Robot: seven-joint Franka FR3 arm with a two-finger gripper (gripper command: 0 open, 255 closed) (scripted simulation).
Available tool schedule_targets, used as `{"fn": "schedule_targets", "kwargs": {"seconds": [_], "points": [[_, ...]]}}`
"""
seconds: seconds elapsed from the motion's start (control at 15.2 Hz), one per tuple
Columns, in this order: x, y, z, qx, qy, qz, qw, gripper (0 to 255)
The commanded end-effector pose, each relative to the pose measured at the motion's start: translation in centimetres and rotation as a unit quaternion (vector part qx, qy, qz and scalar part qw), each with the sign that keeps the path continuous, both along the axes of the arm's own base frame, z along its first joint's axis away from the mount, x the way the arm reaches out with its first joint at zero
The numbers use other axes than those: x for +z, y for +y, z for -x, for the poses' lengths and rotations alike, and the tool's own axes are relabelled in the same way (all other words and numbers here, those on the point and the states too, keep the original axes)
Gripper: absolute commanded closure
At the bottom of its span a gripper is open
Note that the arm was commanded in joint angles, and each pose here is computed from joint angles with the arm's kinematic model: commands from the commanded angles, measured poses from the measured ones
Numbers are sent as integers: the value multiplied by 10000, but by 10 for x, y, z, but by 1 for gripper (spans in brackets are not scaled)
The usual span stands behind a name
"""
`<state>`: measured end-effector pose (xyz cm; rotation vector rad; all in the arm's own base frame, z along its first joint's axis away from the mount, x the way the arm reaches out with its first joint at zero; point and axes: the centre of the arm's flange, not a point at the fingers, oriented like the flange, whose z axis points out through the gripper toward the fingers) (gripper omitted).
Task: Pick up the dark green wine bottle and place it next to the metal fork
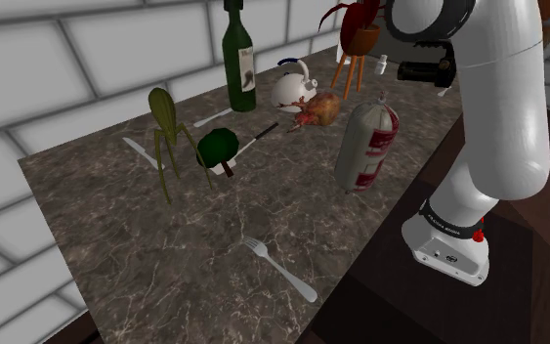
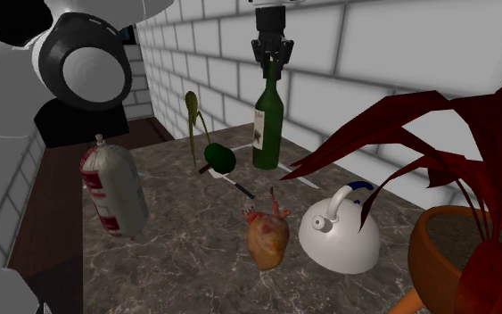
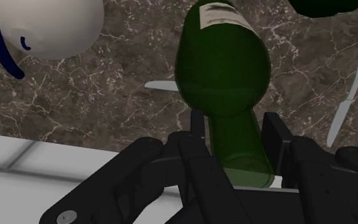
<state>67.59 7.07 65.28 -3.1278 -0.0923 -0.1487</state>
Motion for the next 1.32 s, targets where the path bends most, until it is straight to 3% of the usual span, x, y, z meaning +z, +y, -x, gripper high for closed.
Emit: {"fn": "schedule_targets", "kwargs": {"seconds": [0.0, 1.25], "points": [[3, 10, 9, 0, 1, 0, 10000, 255], [4, 205, 167, 0, 1, 0, 10000, 255]]}}
